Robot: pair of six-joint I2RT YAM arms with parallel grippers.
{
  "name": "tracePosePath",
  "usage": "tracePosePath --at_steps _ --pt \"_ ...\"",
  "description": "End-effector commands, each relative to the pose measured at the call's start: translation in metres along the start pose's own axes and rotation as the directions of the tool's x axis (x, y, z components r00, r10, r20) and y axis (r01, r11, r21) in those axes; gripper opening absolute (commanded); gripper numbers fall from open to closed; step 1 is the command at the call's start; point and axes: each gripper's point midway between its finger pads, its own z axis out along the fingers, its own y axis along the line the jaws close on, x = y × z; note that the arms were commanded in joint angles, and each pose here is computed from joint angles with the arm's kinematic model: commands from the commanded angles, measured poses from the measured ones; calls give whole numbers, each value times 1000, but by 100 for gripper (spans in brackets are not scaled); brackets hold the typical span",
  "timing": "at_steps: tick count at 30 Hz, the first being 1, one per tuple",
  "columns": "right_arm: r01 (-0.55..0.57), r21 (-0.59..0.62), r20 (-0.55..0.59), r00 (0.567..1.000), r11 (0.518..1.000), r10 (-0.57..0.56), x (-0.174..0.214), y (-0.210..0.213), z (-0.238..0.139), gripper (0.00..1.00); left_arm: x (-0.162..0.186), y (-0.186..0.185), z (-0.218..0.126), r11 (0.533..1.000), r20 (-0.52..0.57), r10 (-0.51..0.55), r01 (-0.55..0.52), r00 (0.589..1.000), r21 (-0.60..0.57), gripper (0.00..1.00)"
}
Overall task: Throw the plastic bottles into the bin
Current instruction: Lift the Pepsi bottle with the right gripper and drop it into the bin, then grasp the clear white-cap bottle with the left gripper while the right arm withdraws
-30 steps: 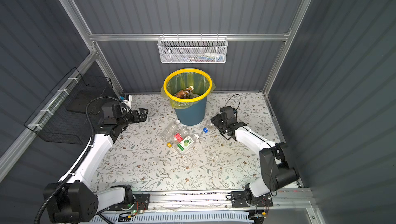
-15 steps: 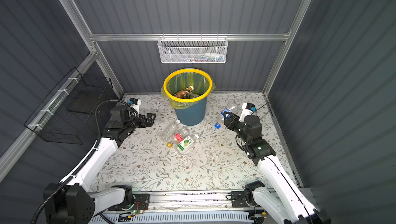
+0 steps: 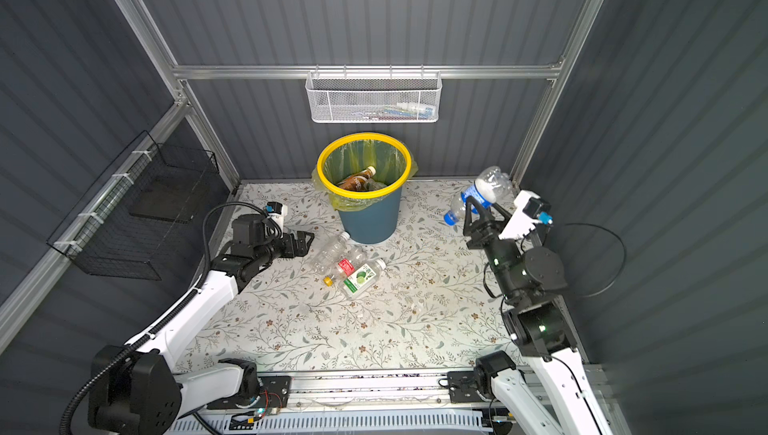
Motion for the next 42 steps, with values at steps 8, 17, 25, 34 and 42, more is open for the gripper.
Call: tracePosePath --at_steps 8,17,25,34,42 --pt "-172 -168 -517 854 971 62 90 78 192 68 34 -10 36 1000 -67 16 -17 998 -17 99" --pt "-162 -56 -545 832 985 106 104 33 169 89 44 -11 56 999 -141 51 -51 989 4 98" --pt "-168 121 -503 839 978 206 108 -38 121 91 63 -18 77 996 -213 91 -87 973 27 97" --pt "-183 286 -483 820 941 306 139 -102 63 90 77 -16 102 993 -285 115 -109 952 36 90" --pt "-242 335 -462 800 911 382 160 -121 39 88 88 -11 119 994 -338 104 -105 935 16 77"
